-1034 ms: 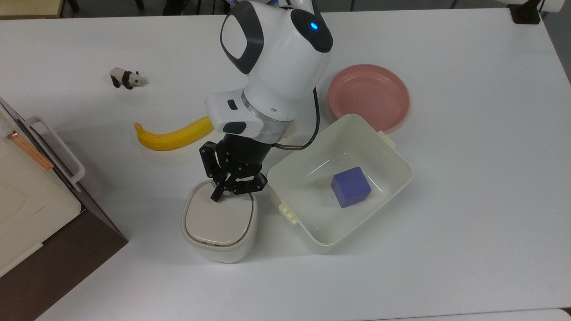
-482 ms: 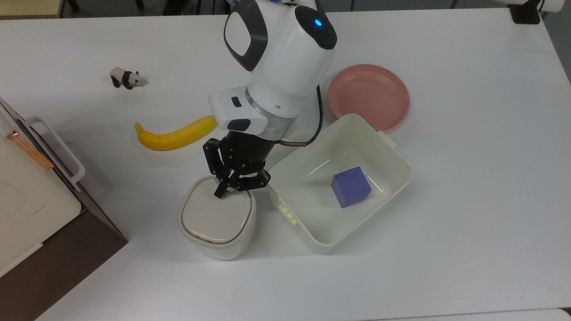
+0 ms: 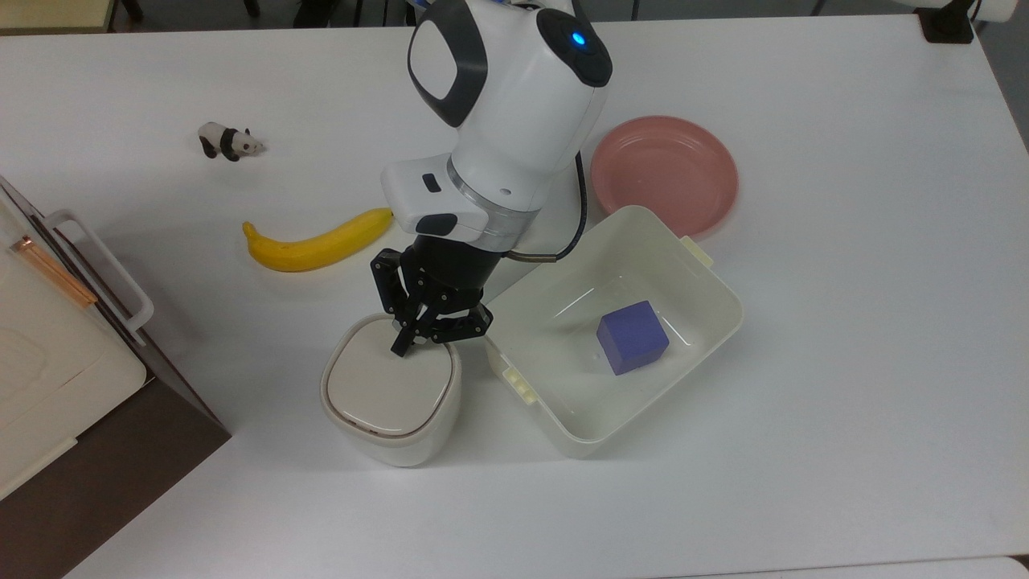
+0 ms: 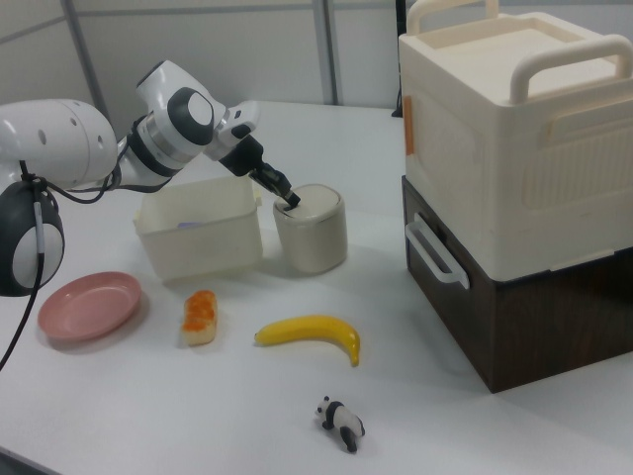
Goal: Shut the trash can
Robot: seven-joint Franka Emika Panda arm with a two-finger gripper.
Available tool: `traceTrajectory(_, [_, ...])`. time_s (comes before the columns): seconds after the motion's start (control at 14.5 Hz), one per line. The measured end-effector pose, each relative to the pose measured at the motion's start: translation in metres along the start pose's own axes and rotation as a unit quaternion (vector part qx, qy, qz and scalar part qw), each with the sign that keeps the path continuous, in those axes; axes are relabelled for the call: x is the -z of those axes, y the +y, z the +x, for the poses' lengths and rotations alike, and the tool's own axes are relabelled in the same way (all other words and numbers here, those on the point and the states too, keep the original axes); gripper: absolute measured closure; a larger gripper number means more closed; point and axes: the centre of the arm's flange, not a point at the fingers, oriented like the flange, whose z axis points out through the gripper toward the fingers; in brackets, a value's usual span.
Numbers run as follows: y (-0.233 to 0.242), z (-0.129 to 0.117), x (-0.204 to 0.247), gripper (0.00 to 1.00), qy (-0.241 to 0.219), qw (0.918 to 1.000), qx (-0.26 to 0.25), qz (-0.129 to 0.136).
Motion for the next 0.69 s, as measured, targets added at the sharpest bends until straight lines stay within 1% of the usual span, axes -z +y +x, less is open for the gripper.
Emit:
traceTrajectory(0.34, [-0.0006,-0.0034,0.0066,0.99,-0.009,0.9999,0.011,-0.008])
traceTrajectory(0.69, [0.001,-0.0059,0.0074,0.99,-0.01,0.9998,0.014,-0.01])
